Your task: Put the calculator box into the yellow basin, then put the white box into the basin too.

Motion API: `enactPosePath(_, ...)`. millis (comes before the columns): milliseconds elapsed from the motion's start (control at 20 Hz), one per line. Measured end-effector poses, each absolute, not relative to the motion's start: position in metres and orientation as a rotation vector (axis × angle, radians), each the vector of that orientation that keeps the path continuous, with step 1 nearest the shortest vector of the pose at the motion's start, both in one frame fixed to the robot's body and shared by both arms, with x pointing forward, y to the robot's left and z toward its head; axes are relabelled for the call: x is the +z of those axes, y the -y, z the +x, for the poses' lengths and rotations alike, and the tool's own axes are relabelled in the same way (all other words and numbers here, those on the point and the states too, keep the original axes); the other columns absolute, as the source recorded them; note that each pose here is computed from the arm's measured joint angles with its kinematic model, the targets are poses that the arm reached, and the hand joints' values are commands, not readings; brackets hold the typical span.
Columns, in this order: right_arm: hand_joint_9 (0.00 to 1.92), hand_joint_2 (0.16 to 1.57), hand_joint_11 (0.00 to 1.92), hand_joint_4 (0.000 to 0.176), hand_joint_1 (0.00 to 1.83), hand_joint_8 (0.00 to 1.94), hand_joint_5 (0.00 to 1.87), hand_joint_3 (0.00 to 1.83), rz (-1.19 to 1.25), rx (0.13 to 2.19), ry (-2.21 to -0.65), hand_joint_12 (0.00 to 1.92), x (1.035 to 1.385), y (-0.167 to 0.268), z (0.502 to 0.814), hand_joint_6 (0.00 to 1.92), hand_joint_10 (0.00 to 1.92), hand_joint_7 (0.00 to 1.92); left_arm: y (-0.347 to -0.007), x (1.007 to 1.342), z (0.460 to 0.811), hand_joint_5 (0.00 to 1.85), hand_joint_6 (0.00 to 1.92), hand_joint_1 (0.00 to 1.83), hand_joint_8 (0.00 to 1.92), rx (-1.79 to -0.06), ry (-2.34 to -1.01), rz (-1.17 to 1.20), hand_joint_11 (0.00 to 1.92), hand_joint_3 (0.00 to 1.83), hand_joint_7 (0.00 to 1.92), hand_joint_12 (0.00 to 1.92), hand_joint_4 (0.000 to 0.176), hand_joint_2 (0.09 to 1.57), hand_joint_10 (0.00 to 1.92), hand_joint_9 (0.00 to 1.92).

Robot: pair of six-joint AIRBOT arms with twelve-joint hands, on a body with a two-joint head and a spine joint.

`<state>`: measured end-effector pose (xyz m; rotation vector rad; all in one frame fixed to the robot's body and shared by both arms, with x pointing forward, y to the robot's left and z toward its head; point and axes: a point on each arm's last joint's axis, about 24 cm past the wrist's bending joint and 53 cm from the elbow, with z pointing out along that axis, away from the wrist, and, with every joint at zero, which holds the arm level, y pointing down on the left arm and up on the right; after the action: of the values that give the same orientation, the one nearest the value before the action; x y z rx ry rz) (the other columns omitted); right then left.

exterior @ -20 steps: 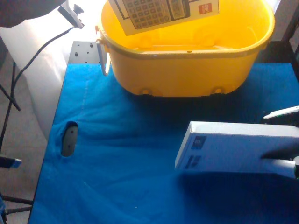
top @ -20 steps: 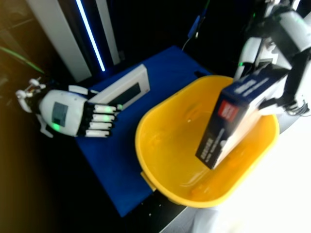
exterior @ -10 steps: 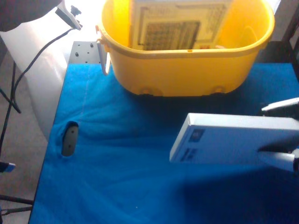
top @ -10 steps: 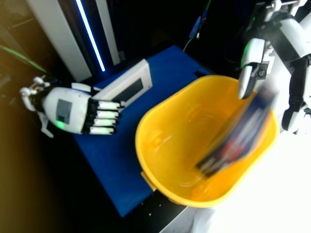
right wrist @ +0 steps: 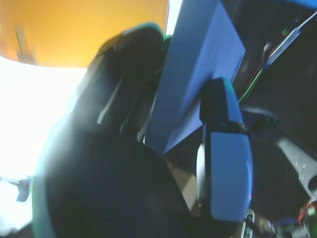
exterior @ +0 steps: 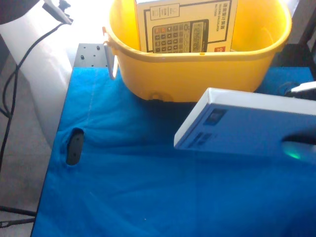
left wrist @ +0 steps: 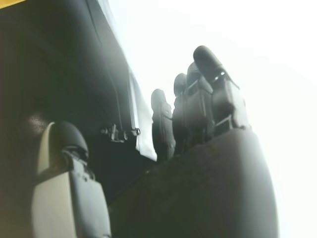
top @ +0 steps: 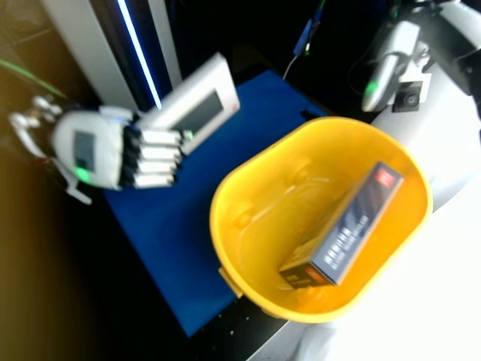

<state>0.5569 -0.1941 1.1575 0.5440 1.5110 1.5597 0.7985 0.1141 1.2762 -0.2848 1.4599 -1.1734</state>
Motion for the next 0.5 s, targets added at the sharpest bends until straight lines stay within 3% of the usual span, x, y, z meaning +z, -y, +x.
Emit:
enactPosePath(50, 0.89, 1.13, 0.69, 0.006, 1.22, 1.11, 0.98, 0.0, 0.54, 1.573, -1.49, 1.37, 1.164, 0.194, 0.555, 0.96, 0.91, 0.95, -0.12, 1.27, 0.8, 0.4, 0.01, 0.73, 0.01, -1.168, -1.467, -0.306, 0.0, 0.0, 0.28, 0.94, 0.059, 1.03, 0.01, 0.23)
enactPosePath(100, 0.89, 1.13, 0.69, 0.006, 1.22, 1.11, 0.98, 0.0, 0.536, 1.579, -1.479, 1.37, 1.168, 0.194, 0.553, 0.96, 0.91, 0.95, -0.123, 1.266, 0.801, 0.4, 0.01, 0.73, 0.01, -1.162, -1.473, -0.316, 0.0, 0.0, 0.28, 0.94, 0.059, 1.03, 0.01, 0.23)
enactPosePath(150, 0.94, 1.14, 0.73, 0.017, 1.21, 1.05, 0.93, 0.0, 0.526, 1.592, -1.45, 1.25, 1.177, 0.194, 0.551, 1.1, 0.7, 0.94, -0.128, 1.258, 0.802, 0.41, 0.01, 0.73, 0.0, -1.152, -1.489, -0.334, 0.0, 0.01, 0.27, 0.9, 0.047, 1.05, 0.01, 0.24)
enactPosePath(200, 0.98, 1.15, 0.67, 0.0, 1.22, 1.13, 0.89, 0.0, 0.511, 1.598, -1.424, 1.31, 1.185, 0.196, 0.55, 1.01, 0.68, 0.98, -0.131, 1.254, 0.804, 0.41, 0.01, 0.74, 0.01, -1.133, -1.502, -0.337, 0.0, 0.01, 0.28, 0.89, 0.066, 1.06, 0.01, 0.25)
enactPosePath(250, 0.95, 1.14, 0.65, 0.006, 1.21, 1.1, 0.93, 0.0, 0.488, 1.607, -1.382, 1.33, 1.197, 0.197, 0.55, 1.05, 0.69, 0.94, -0.135, 1.251, 0.806, 0.42, 0.01, 0.75, 0.01, -1.11, -1.512, -0.346, 0.0, 0.01, 0.3, 0.91, 0.065, 1.07, 0.02, 0.27)
enactPosePath(300, 0.94, 1.14, 0.64, 0.017, 1.21, 1.05, 0.93, 0.0, 0.463, 1.615, -1.336, 1.34, 1.209, 0.199, 0.549, 1.09, 0.7, 0.94, -0.138, 1.249, 0.808, 0.42, 0.01, 0.76, 0.01, -1.088, -1.517, -0.345, 0.0, 0.0, 0.31, 0.91, 0.046, 1.05, 0.01, 0.26)
enactPosePath(350, 0.93, 1.15, 0.64, 0.025, 1.2, 1.08, 0.93, 0.0, 0.445, 1.628, -1.293, 1.35, 1.22, 0.2, 0.549, 1.07, 0.72, 0.93, -0.141, 1.248, 0.81, 0.42, 0.01, 0.77, 0.01, -1.081, -1.519, -0.354, 0.0, 0.0, 0.31, 0.93, 0.043, 1.04, 0.01, 0.25)
enactPosePath(500, 0.93, 1.15, 0.64, 0.026, 1.2, 1.08, 0.93, 0.0, 0.417, 1.645, -1.224, 1.35, 1.239, 0.202, 0.549, 1.07, 0.73, 0.93, -0.149, 1.24, 0.816, 0.43, 0.01, 0.77, 0.0, -1.064, -1.529, -0.386, 0.0, 0.0, 0.33, 0.96, 0.051, 1.05, 0.0, 0.24)
